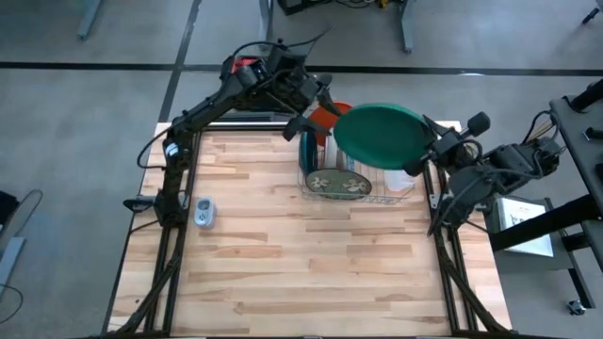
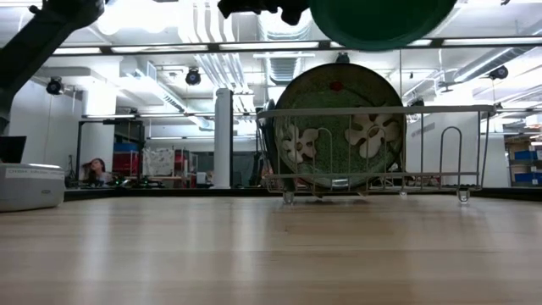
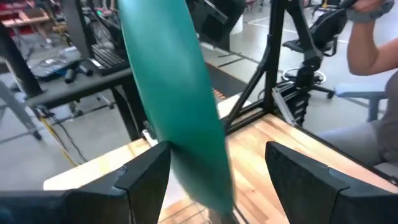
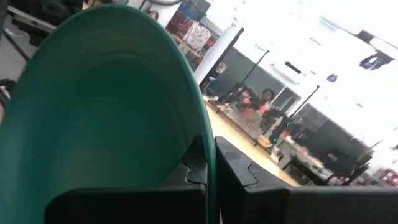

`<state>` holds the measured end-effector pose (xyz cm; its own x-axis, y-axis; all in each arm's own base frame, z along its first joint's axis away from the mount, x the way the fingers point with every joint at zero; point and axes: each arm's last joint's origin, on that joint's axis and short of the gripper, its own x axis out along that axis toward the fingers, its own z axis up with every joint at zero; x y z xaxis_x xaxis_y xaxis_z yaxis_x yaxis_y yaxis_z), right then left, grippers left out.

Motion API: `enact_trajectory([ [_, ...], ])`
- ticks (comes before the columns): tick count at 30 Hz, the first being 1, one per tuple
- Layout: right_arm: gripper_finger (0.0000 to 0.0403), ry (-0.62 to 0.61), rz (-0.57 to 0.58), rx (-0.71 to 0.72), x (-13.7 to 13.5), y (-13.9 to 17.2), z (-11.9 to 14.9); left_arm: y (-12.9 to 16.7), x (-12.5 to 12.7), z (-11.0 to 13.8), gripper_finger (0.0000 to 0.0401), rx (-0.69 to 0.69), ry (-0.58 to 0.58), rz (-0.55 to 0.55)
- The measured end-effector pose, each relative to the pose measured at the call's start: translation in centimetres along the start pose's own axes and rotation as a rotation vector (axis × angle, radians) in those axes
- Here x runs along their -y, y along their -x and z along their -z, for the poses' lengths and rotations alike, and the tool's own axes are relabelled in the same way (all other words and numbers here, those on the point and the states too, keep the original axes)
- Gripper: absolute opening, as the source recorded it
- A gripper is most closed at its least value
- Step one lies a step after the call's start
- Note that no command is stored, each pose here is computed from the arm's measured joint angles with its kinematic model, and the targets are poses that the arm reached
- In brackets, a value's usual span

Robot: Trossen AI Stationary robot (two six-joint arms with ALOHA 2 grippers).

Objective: Sort dishes
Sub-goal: Put the green plate in the dish rack

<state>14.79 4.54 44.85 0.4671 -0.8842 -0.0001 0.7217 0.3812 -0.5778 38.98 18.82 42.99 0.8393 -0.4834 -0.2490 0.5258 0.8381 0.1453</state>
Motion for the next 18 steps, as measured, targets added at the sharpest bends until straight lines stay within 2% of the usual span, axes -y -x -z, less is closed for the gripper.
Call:
enact_trajectory([
  [8, 0.0000, -0.024, 0.018, -0.009, 1.0, -0.2, -0.8, 0.2, -0.5, -0.5, 0.0252, 0.021, -0.027, -0.044],
  [18, 0.0000, -0.149, 0.062, -0.039, 2.4, -1.1, -2.6, -0.1, -1.7, -0.9, 0.0252, 0.078, -0.079, -0.115],
])
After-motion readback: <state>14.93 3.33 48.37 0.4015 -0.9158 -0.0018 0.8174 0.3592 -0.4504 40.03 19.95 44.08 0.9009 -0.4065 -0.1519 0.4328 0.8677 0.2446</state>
